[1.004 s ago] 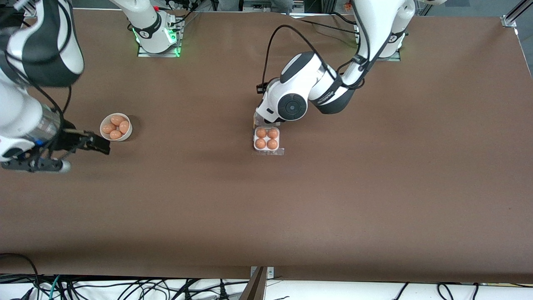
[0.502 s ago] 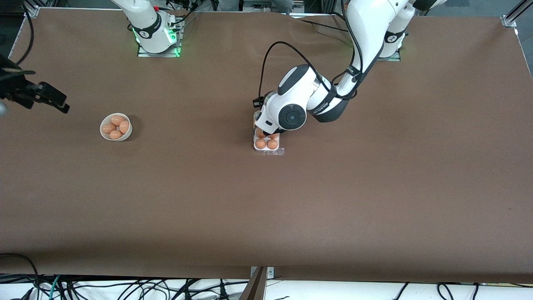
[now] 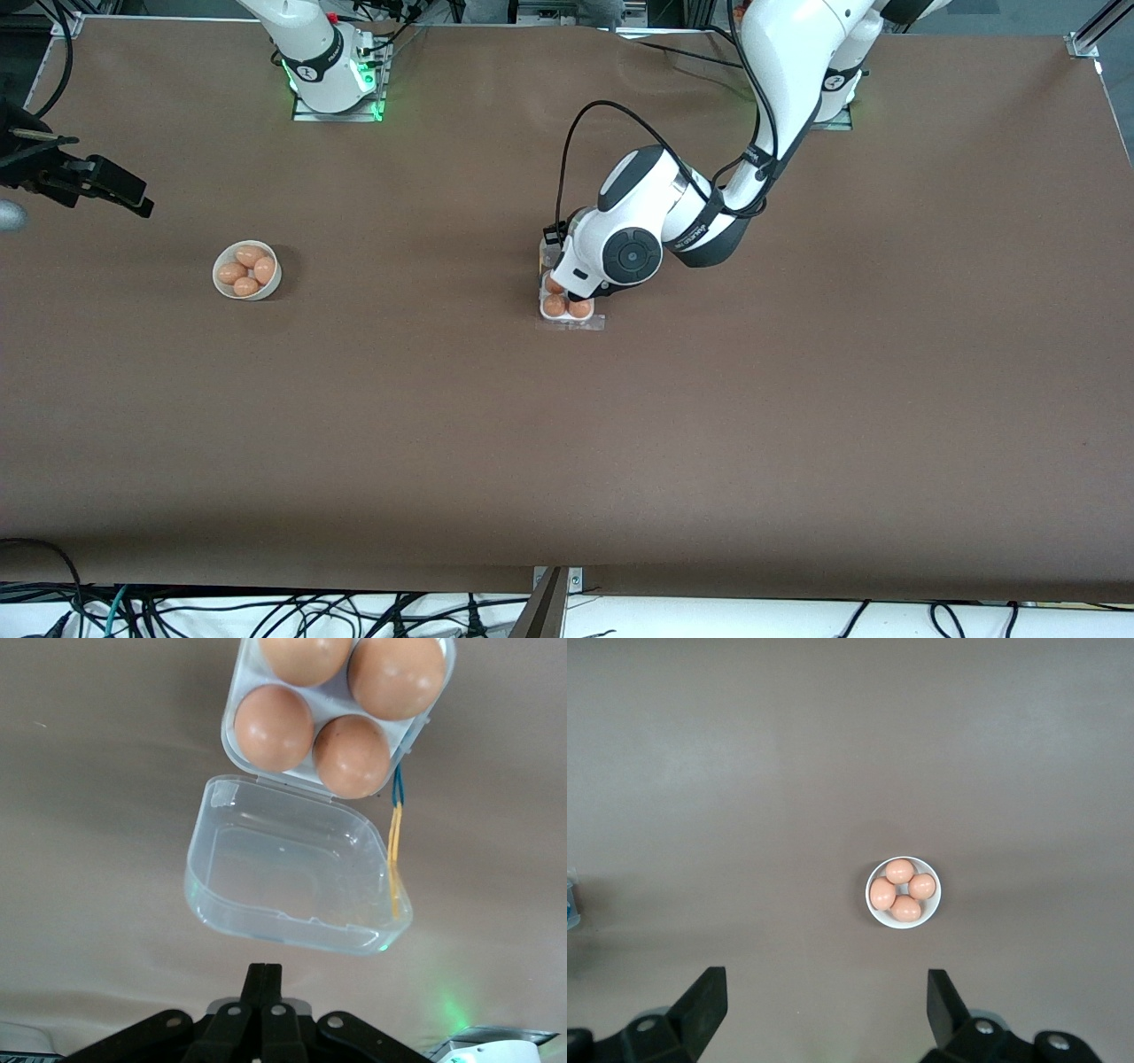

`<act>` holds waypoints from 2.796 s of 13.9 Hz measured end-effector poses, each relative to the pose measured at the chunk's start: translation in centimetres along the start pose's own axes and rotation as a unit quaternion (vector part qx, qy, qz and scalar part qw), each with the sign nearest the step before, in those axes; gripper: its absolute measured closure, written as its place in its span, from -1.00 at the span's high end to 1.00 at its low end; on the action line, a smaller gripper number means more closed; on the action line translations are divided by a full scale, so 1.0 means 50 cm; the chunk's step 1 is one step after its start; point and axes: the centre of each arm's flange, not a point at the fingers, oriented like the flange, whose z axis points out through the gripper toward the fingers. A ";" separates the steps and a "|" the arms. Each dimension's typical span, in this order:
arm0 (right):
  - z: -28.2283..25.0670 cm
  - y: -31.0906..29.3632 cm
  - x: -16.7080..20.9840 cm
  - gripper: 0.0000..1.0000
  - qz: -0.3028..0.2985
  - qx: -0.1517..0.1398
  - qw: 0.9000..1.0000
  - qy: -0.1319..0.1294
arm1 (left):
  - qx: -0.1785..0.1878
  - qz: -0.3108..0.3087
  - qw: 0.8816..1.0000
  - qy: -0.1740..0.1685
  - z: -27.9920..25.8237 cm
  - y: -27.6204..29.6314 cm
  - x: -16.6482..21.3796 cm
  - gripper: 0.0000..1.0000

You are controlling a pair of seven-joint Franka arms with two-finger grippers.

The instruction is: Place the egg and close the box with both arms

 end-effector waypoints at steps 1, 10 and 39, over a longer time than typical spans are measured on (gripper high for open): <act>0.003 -0.001 0.001 1.00 0.000 0.000 1.000 -0.001 | 0.003 0.000 1.000 -0.002 0.012 0.001 0.002 -0.96; 0.004 -0.001 0.002 1.00 0.000 0.000 1.000 -0.001 | -0.012 -0.016 0.999 0.044 -0.006 -0.015 0.066 -0.96; 0.004 -0.001 0.002 1.00 0.000 0.000 1.000 -0.001 | 0.080 0.080 0.950 0.291 -0.710 -0.651 0.293 0.89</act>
